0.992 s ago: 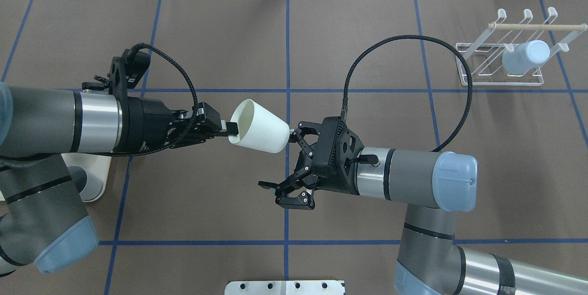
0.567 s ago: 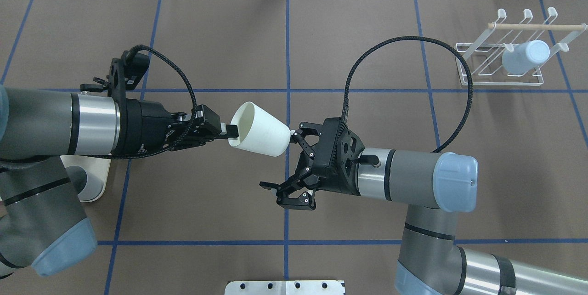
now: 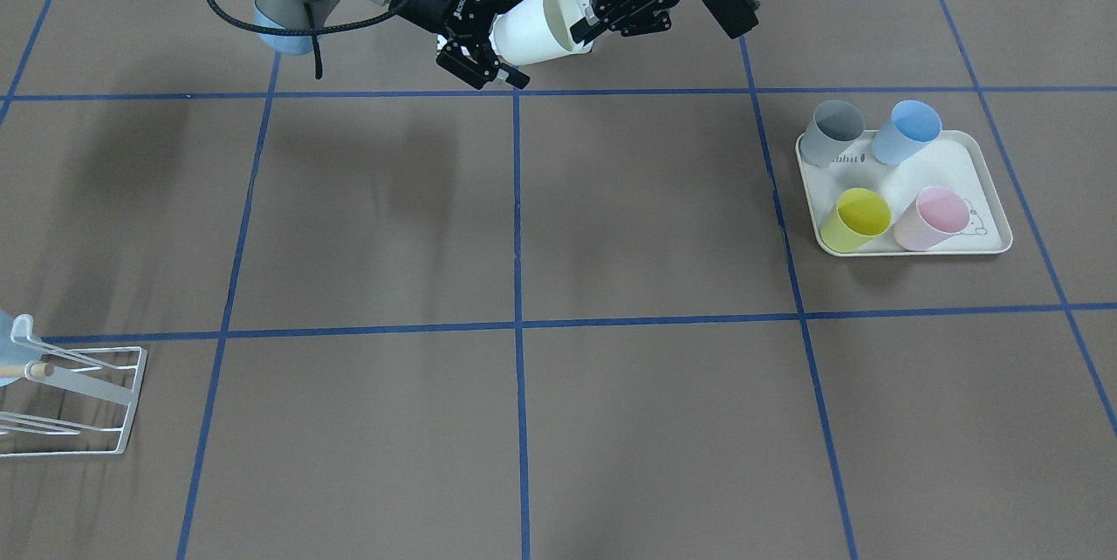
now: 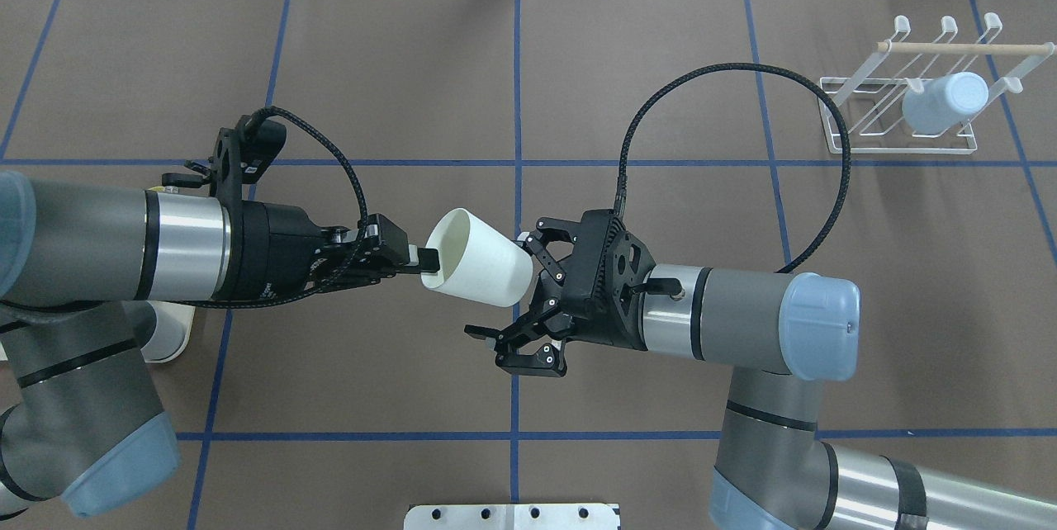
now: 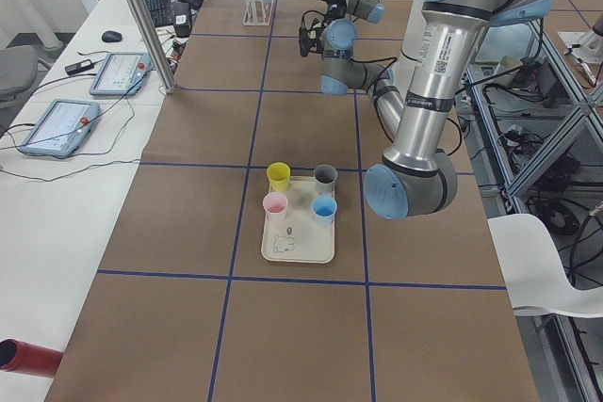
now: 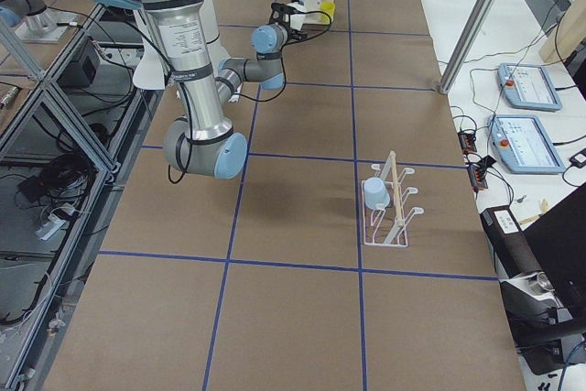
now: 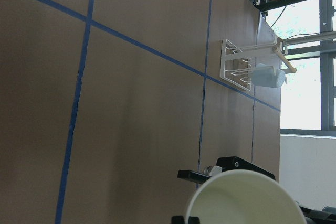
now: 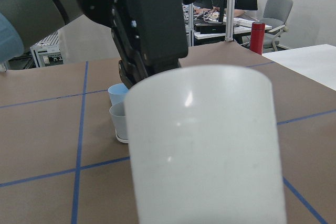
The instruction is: Transfer IKEA cup to right arm and place on rack
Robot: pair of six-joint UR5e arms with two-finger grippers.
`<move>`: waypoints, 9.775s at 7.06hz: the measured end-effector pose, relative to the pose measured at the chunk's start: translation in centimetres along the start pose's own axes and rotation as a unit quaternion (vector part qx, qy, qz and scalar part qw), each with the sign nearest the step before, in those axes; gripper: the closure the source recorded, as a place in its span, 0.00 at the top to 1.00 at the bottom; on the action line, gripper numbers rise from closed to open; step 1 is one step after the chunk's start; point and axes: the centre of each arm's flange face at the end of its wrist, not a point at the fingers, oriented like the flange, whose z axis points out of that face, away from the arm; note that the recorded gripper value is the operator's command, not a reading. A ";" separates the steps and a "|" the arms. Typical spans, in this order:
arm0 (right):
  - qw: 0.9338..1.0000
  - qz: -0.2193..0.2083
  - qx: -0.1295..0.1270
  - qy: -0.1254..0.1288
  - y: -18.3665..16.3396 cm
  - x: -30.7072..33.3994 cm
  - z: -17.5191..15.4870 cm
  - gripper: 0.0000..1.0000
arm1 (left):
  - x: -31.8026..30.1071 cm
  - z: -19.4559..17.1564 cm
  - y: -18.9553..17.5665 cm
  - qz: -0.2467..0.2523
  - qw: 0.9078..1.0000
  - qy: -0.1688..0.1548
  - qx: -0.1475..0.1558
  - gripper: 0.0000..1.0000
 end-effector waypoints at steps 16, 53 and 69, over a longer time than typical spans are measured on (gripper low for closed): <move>1.000 0.000 0.001 0.010 0.0 0.5 -0.5 0.21 | -0.7 -0.3 0.9 0.003 1.000 -0.005 -0.011 1.00; 0.468 -0.499 -0.723 0.093 13.9 43.5 -28.4 0.46 | -12.2 -7.9 -3.7 0.150 0.979 -0.134 0.043 1.00; 0.789 -0.281 -0.493 0.233 7.2 30.2 -25.1 1.00 | -25.4 -26.8 -9.6 0.323 0.893 -0.307 0.067 1.00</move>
